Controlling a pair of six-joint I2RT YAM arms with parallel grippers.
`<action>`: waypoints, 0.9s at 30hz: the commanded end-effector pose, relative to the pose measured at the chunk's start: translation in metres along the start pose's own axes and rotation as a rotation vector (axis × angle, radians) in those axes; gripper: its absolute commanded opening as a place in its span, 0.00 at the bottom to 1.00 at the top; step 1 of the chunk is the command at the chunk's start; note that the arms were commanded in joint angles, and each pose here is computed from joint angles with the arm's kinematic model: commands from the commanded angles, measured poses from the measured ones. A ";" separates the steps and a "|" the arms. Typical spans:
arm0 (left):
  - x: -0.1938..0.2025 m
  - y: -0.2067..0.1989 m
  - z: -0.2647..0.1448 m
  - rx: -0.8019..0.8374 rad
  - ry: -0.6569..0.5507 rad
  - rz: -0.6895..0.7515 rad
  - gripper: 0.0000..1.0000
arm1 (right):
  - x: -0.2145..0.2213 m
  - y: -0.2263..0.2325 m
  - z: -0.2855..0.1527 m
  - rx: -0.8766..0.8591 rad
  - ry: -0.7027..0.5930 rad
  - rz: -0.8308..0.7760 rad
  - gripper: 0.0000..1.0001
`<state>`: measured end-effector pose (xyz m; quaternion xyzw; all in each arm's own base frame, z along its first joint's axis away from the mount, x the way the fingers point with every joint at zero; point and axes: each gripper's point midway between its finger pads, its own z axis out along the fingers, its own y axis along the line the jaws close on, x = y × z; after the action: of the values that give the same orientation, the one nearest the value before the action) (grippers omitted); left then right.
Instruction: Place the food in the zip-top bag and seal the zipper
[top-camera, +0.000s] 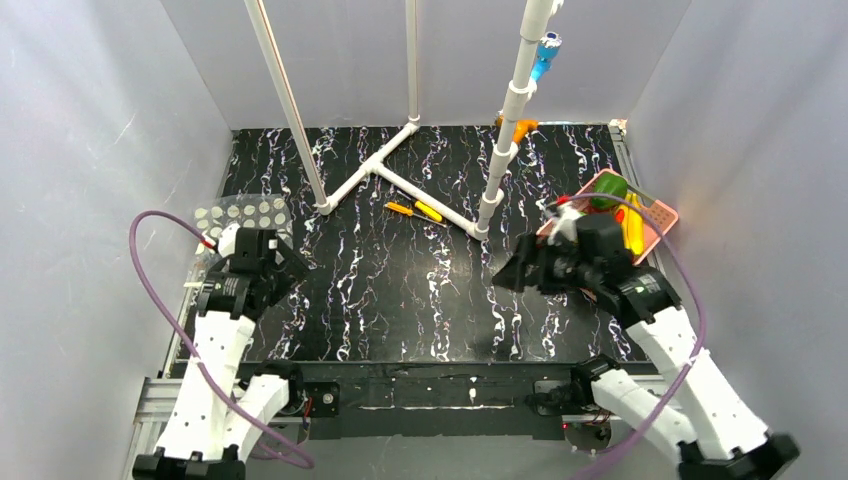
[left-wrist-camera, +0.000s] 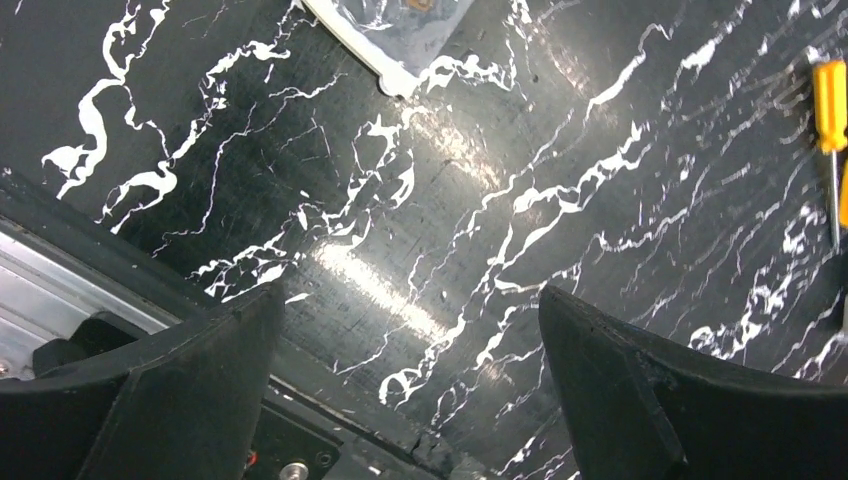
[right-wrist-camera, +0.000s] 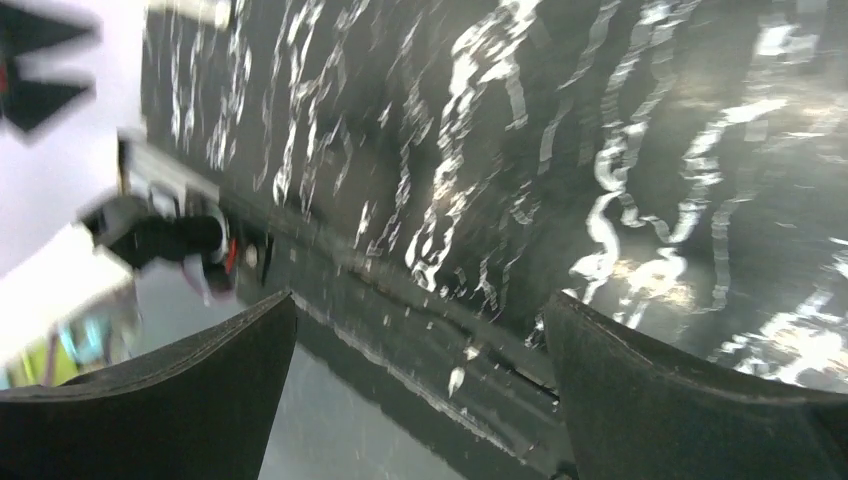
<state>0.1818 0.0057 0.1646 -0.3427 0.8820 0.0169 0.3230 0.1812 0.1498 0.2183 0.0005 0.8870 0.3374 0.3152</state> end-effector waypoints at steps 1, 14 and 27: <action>-0.007 -0.004 0.021 -0.052 0.029 -0.107 0.99 | 0.032 0.043 0.020 -0.064 0.069 -0.148 1.00; -0.062 0.066 0.102 -0.168 -0.084 -0.714 0.99 | 0.055 0.084 0.016 -0.178 0.073 -0.260 1.00; -0.064 0.099 0.159 -0.149 -0.249 -0.887 0.87 | 0.046 0.086 -0.005 -0.188 0.026 -0.246 1.00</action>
<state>0.2248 0.1440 0.0553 -0.7036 0.6308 0.0042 0.3271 0.1216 0.2244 0.2304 -0.1514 0.8588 0.3684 0.3223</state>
